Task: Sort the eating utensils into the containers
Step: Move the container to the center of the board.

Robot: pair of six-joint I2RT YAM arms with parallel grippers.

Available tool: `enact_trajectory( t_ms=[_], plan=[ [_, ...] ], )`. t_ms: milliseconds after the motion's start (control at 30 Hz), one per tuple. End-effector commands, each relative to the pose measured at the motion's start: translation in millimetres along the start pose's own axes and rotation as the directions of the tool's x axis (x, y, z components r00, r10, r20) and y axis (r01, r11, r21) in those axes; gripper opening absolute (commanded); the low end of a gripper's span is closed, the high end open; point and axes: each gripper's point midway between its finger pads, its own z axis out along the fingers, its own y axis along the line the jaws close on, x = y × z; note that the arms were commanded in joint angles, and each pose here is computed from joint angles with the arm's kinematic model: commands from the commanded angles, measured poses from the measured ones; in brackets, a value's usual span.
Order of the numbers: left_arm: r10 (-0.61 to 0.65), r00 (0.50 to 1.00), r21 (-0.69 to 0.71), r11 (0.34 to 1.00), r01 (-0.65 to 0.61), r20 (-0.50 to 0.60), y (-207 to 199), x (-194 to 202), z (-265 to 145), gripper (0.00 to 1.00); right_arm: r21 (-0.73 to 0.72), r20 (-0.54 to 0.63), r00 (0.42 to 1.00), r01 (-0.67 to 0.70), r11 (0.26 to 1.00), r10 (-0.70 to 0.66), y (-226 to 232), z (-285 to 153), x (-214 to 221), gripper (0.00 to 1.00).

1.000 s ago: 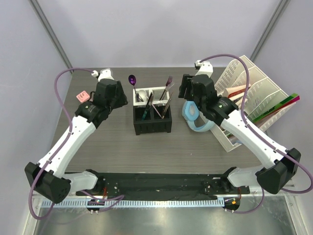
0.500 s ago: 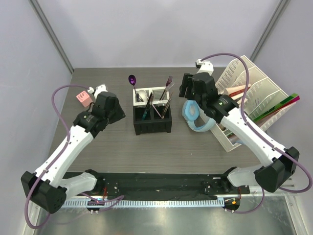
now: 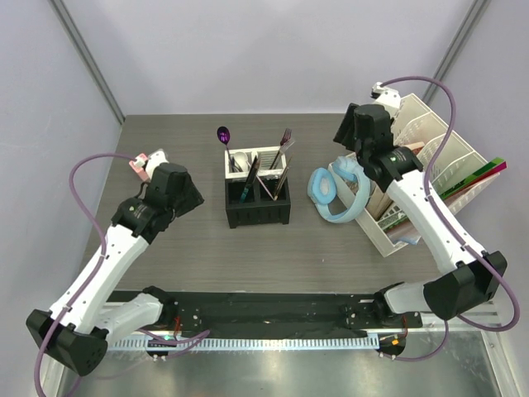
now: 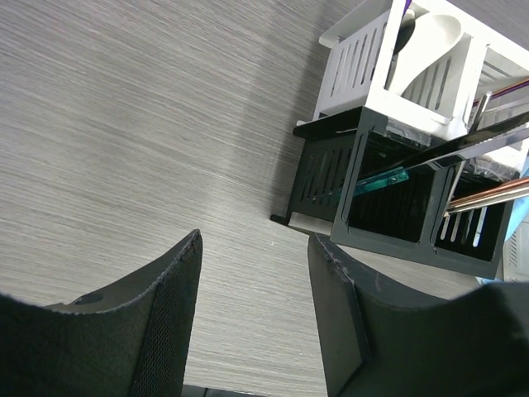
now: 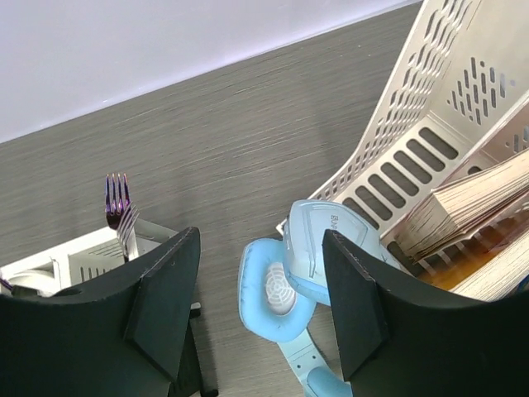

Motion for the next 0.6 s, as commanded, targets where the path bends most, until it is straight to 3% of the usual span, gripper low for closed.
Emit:
enact_trajectory(
  t_ms=[0, 167, 333, 567],
  plan=[
    [0.013, 1.0, -0.007, 1.0, -0.013, 0.002, -8.7, -11.2, 5.4, 0.55, -0.041, -0.004, 0.998, -0.057, 0.998, 0.057, 0.6, -4.8, -2.3, 0.66],
    [0.04, 0.998, -0.036, 0.998, -0.042, -0.042, -15.6, -13.5, 22.2, 0.51, -0.18, -0.18, 0.984, -0.036, 0.983, 0.003, 24.1, 5.1, 50.7, 0.69],
    [0.049, 0.997, 0.002, 0.999, -0.049, -0.052, -26.8, -11.6, 32.7, 0.5, -0.117, -0.267, 0.962, 0.026, 0.993, -0.057, -3.2, 7.1, 99.2, 0.65],
    [0.058, 0.992, 0.021, 0.998, -0.056, -0.116, -31.3, 4.8, 45.9, 0.49, -0.194, -0.396, 0.91, 0.049, 0.98, -0.124, -3.0, 4.5, 153.9, 0.57]
  ],
)
